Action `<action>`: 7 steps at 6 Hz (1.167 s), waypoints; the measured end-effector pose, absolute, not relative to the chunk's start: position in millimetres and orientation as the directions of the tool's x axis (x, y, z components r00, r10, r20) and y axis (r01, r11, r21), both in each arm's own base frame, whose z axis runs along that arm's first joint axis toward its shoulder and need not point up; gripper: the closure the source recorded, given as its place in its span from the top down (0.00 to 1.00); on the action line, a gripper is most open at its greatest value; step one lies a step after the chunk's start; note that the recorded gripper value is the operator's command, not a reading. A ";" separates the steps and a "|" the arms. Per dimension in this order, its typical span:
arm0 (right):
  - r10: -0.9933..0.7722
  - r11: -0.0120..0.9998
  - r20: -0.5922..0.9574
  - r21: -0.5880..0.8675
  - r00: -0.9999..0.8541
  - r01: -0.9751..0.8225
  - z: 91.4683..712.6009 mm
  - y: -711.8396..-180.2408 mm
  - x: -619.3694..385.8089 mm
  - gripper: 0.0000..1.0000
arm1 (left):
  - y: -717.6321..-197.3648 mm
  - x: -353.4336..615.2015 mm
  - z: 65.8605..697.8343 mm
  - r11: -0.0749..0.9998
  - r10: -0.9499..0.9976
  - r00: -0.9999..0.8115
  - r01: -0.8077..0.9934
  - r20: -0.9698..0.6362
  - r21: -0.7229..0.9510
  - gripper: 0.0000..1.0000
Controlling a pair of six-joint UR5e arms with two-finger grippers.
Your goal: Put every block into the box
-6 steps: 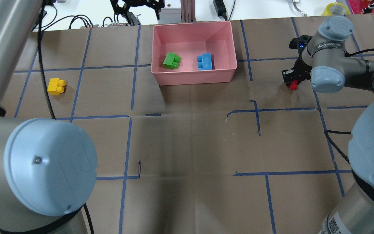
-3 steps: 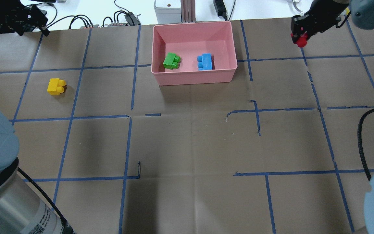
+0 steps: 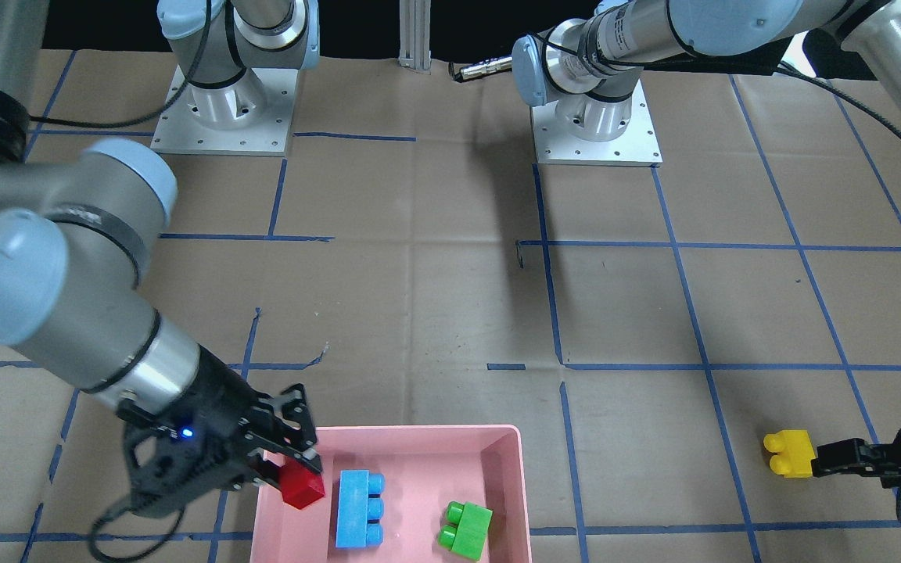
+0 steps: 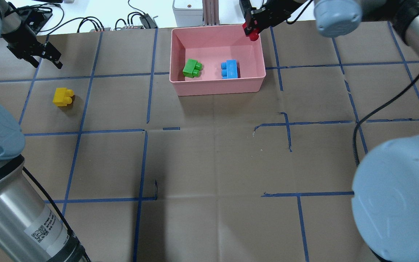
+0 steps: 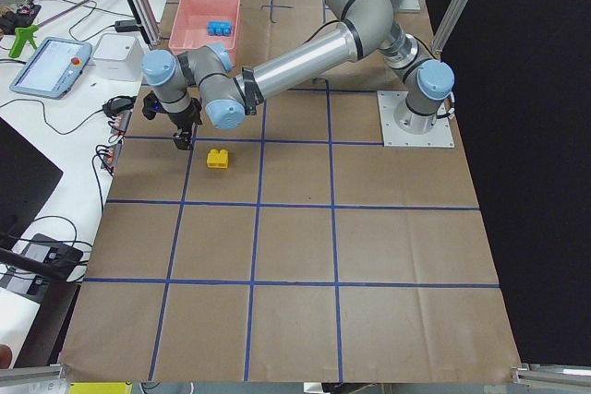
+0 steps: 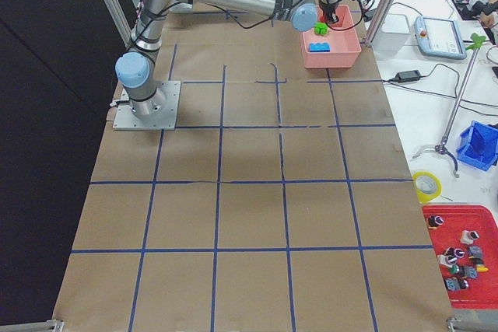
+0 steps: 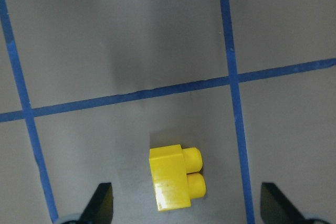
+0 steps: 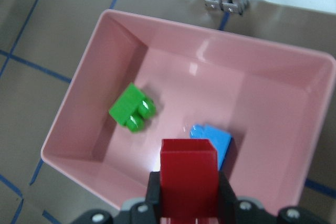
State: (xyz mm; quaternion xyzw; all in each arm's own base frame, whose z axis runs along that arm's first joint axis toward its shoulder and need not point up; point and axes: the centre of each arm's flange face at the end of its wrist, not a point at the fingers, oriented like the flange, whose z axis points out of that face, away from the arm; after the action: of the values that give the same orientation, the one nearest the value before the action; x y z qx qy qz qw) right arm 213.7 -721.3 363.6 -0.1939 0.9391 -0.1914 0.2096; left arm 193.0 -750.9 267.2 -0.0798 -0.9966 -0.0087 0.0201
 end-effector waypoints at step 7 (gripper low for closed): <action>-0.581 0.725 -0.224 -0.581 -0.782 -0.371 303.3 -757.6 289.1 1.00 | -718.4 199.6 177.0 0.991 0.133 -0.990 0.134 0.056 0.027 0.74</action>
State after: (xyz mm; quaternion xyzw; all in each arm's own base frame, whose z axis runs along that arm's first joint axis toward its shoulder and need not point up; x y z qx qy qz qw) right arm 289.1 -757.6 303.3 -0.2625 0.9069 -0.2623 0.1997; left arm 199.6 -718.4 177.0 -0.0669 -0.9973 -0.0151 0.0271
